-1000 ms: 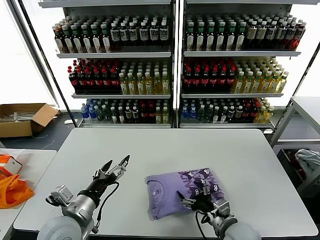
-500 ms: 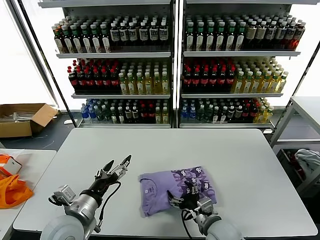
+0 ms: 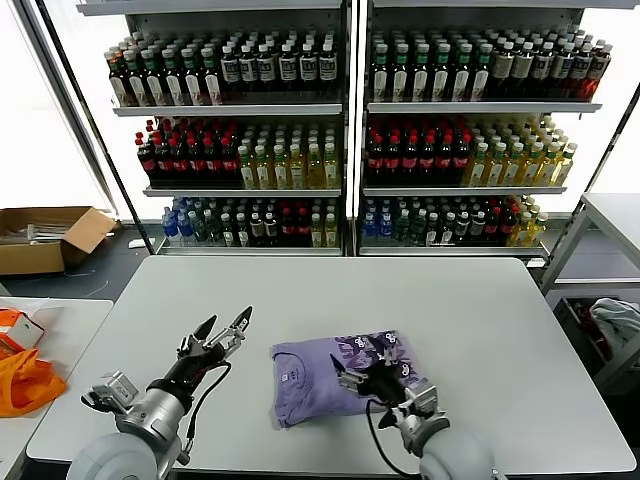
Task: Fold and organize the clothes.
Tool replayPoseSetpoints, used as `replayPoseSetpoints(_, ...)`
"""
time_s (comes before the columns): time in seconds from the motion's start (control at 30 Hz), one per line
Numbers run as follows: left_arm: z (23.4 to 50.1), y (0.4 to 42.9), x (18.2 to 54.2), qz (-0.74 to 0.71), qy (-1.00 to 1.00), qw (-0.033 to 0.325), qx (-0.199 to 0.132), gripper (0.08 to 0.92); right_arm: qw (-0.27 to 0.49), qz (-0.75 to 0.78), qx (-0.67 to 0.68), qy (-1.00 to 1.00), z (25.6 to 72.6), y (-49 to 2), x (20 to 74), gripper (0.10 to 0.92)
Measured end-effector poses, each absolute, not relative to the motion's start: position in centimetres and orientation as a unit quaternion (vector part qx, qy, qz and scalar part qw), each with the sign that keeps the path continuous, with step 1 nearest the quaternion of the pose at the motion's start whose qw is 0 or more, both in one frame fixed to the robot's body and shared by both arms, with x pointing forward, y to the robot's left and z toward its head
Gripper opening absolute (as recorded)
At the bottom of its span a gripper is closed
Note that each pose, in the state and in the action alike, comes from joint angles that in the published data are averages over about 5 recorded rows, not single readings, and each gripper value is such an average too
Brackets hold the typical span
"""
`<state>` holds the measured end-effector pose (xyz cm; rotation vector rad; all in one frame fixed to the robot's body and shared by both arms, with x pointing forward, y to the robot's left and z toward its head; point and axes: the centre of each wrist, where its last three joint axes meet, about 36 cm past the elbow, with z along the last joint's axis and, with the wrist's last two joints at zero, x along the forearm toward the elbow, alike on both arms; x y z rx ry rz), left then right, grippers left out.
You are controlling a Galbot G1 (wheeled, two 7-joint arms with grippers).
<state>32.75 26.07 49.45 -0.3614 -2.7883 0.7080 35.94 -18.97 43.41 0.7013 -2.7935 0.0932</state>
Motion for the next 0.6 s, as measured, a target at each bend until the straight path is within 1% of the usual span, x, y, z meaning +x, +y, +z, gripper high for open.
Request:
replayPoseSetpoints(0.3, 49.4, 27.5, 33.2, 0.217, -0.964, 0.099, -0.115, 0.823, 0.053, 0.018, 0.186, -0.981, 45.6, -26.3, 36.2, 0.823)
replayPoseSetpoints(0.47, 49.1, 28.7, 33.3, 0.194, -0.971, 0.084, -0.110, 0.823, 0.030, 0.017, 0.145, -0.989, 46.1, -30.6, 35.5, 0.823)
replayPoseSetpoints(0.6, 49.2, 29.7, 33.2, 0.176, -0.976, 0.066, -0.108, 0.823, 0.022, 0.016, 0.123, -0.992, 46.2, -33.0, 34.5, 0.823)
